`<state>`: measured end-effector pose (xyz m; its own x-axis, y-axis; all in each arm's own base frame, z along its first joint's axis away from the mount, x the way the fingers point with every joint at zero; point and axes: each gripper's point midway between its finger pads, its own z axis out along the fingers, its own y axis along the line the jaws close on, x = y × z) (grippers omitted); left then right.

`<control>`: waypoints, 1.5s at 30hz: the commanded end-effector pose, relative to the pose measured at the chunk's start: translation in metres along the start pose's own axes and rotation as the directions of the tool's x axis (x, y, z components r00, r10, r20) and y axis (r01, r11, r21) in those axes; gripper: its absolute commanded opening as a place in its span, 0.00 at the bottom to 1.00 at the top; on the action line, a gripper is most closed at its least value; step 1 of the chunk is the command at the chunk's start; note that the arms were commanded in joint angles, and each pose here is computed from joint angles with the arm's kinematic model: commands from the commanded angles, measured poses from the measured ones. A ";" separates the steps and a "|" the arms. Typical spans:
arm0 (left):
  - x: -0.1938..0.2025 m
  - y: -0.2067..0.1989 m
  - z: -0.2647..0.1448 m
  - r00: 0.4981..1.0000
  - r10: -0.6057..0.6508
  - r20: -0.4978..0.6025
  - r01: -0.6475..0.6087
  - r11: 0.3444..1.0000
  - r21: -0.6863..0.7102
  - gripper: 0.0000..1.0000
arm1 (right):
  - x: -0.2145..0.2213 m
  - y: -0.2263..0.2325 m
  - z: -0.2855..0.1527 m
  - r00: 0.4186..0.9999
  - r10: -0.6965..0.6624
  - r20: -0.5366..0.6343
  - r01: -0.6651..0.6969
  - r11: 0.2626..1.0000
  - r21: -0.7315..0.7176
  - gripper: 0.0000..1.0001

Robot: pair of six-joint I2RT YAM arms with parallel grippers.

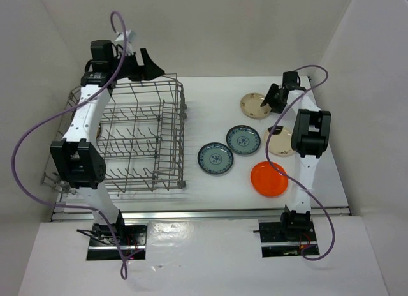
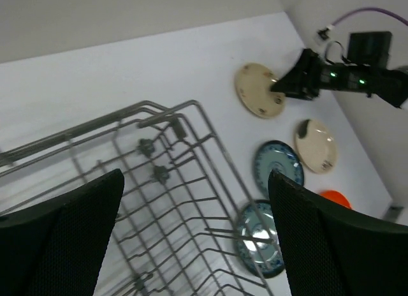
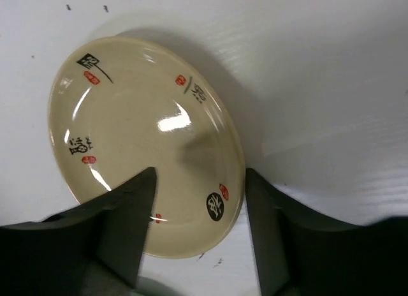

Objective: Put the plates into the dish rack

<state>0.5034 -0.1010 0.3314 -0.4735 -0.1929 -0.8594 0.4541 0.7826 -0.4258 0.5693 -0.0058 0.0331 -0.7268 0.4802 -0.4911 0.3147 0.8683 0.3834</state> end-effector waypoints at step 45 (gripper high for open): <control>-0.032 -0.111 0.077 0.992 0.043 0.115 -0.070 0.966 0.248 0.97 | -0.068 0.305 -0.266 0.723 -0.284 0.630 0.637 0.627 -0.449 0.00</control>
<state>0.5429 -0.2374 0.3318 -0.4978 -0.2244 -0.8378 0.5925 0.6175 -0.5174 0.5676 0.1897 0.3378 -0.3546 0.1667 -0.9200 -0.4799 0.8121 0.3321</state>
